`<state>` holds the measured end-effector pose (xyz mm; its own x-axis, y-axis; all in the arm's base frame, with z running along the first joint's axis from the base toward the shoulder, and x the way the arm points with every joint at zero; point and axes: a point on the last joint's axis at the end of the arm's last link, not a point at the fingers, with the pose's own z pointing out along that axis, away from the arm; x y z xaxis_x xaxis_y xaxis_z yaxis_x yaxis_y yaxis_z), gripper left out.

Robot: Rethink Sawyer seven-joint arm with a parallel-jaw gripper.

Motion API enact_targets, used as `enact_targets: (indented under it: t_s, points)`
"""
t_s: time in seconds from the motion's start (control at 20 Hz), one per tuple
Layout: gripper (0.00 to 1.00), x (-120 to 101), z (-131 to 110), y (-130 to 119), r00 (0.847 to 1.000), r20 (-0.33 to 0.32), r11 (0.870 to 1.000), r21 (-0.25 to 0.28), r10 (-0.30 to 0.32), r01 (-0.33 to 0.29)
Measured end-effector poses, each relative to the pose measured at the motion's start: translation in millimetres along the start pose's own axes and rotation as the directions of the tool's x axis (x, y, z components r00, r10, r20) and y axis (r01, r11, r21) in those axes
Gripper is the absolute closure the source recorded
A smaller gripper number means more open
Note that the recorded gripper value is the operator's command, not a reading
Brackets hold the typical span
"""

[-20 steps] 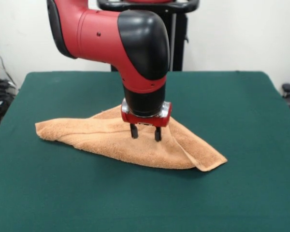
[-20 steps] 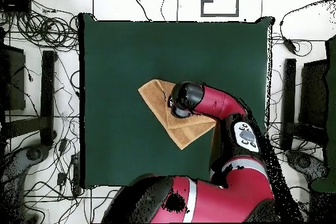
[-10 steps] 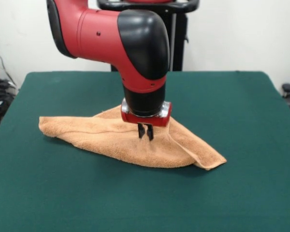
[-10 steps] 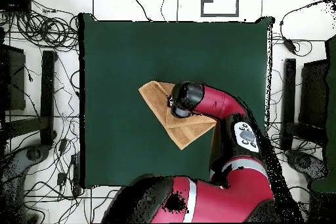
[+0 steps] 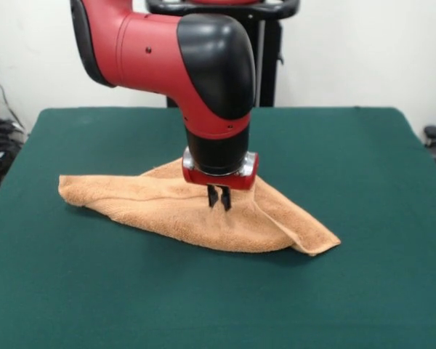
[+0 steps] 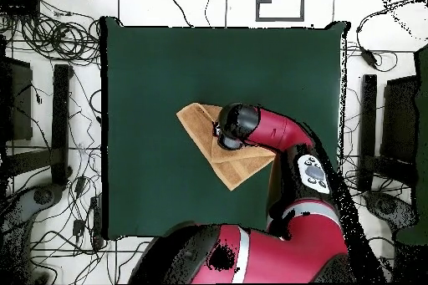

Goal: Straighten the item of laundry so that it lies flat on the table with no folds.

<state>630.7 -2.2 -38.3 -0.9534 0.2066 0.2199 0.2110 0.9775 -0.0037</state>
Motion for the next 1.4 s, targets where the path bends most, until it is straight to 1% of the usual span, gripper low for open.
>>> enact_targets:
  t_s: [0.2, 0.35, 0.65, 1.1, 1.4]
  points:
    - [1.0, -1.0, -2.3, 0.3, 1.0, -0.01, 1.0, 0.006, -0.003, 0.003]
    - [1.0, -3.0, -6.5, 0.4, 1.0, -0.029, 1.0, 0.014, -0.005, 0.006]
    - [1.0, -16.0, -14.2, 2.1, 0.997, -0.072, 0.999, 0.029, -0.014, 0.017]
    - [1.0, -27.9, -1.0, 1.4, 0.993, -0.113, 0.998, 0.047, -0.031, 0.037]
    - [1.0, -29.9, -3.6, 1.1, 0.991, -0.134, 0.998, 0.047, -0.031, 0.037]
